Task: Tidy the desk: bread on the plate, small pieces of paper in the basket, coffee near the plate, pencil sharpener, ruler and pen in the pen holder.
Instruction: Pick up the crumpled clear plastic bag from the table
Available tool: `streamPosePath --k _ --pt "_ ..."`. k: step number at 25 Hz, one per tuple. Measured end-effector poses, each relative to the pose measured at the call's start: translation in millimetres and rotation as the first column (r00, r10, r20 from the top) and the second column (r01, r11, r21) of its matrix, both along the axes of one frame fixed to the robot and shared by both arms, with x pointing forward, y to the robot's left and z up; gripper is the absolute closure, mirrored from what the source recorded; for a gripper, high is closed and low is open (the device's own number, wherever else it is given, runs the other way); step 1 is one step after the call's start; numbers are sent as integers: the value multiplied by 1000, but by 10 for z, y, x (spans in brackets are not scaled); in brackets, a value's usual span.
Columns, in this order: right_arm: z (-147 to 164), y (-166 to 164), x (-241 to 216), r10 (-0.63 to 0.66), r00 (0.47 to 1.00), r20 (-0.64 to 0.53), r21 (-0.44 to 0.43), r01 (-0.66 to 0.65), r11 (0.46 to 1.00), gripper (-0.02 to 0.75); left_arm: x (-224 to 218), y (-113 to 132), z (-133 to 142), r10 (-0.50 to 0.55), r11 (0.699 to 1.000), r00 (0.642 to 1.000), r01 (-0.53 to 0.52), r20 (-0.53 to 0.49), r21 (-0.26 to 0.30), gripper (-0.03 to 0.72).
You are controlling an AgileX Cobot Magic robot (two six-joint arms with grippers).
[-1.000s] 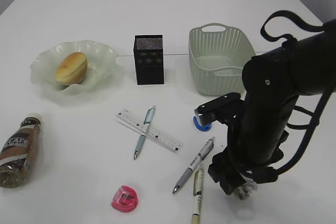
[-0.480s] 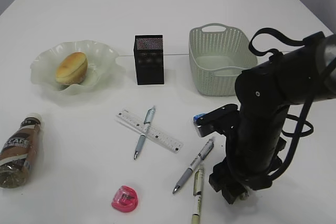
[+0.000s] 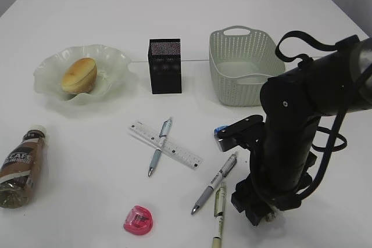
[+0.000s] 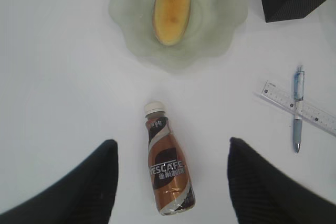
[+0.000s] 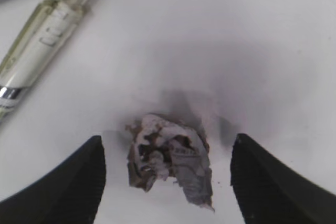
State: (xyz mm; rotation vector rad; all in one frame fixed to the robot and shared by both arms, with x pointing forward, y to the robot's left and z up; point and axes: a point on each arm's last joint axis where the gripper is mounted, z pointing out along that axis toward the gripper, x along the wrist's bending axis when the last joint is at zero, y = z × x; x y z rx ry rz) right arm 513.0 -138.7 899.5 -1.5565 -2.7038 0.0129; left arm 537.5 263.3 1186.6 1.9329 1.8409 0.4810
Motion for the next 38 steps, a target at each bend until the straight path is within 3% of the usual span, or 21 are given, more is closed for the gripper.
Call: streamPosePath --k 5,19,25,31,38 --pt "0 0 0 0 1000 0 0 0 1000 245 0 0 0 0 1000 1000 0 0 0 213" --pt "-64 -6 -11 0 999 -34 -19 -1 1000 718 -1 -12 0 -3 1000 1000 3 -2 -13 213" --pt "-14 17 27 0 997 -82 -45 -4 999 733 -2 -15 0 -4 1000 1000 4 -2 -17 218" --pt "303 79 130 -10 985 -170 -94 -6 996 734 -4 -32 0 -9 999 1000 9 -4 -36 219" --pt "788 287 463 -37 999 -24 7 37 999 734 -5 -41 0 -12 999 1000 11 -6 -46 221"
